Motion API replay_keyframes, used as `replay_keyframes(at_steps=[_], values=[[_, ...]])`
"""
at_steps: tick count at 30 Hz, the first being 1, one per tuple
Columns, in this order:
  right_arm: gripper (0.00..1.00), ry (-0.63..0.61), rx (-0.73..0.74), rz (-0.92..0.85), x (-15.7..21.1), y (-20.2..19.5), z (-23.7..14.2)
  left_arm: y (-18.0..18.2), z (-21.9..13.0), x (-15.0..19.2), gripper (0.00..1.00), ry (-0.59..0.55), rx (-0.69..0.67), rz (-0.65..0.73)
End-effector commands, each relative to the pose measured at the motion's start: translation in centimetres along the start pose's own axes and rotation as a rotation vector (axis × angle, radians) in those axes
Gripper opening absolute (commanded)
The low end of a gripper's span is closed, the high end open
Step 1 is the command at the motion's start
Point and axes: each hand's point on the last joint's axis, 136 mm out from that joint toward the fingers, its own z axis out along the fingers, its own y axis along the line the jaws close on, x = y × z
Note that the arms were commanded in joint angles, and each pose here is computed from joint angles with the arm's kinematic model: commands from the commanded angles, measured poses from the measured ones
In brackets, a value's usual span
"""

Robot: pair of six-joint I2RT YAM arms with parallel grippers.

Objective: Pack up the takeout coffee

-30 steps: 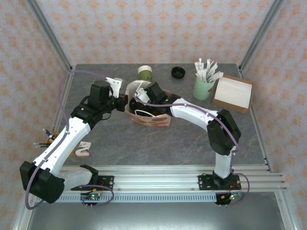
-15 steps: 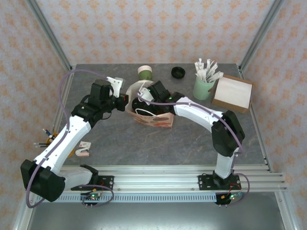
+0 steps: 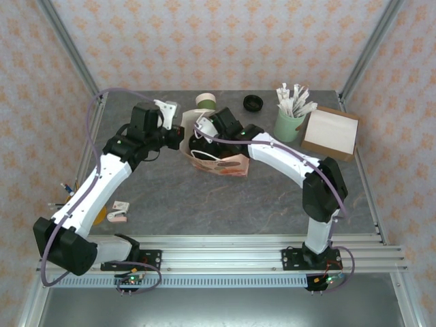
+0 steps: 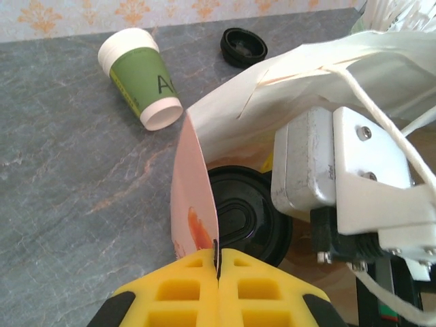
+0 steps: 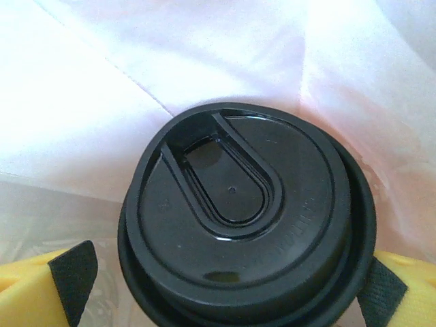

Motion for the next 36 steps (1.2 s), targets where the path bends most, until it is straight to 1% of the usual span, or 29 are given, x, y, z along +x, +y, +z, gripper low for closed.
replay_keyframes(at_steps=[1, 8, 10, 14, 17, 19, 24, 29, 36], values=[[0.99, 0.013, -0.037, -0.041, -0.3, 0.3, 0.0, 0.0, -0.3, -1.1, 0.0, 0.013, 0.002, 0.008], [0.99, 0.079, -0.077, -0.082, 0.9, 1.2, 0.9, -0.3, -0.2, -2.4, 0.0, -0.006, 0.01, 0.005], [0.99, 0.082, -0.061, -0.045, 0.8, 0.9, 1.1, -0.2, -0.1, -2.3, 0.0, 0.004, 0.01, 0.002], [0.99, 0.059, 0.008, 0.102, 0.6, -0.5, 1.2, 0.0, 0.1, -2.1, 0.0, 0.01, 0.001, -0.005], [0.99, 0.014, 0.038, 0.133, 0.3, -1.1, 0.9, 0.0, 0.3, -1.9, 0.0, 0.017, 0.0, -0.005], [0.99, -0.002, 0.041, 0.122, 0.1, -1.1, 0.6, 0.1, 0.5, -1.7, 0.0, 0.031, 0.0, -0.005], [0.99, 0.028, -0.006, 0.067, 0.1, -0.3, 0.1, 0.2, 0.3, -1.6, 0.0, 0.04, -0.01, 0.005], [0.99, -0.016, 0.004, 0.024, -0.6, -0.4, -0.6, 0.5, 0.2, -1.5, 0.0, 0.048, -0.027, 0.005], [0.99, -0.015, -0.001, -0.004, -0.8, -0.2, -1.6, 1.0, 0.1, -1.2, 0.0, 0.059, -0.051, 0.009]])
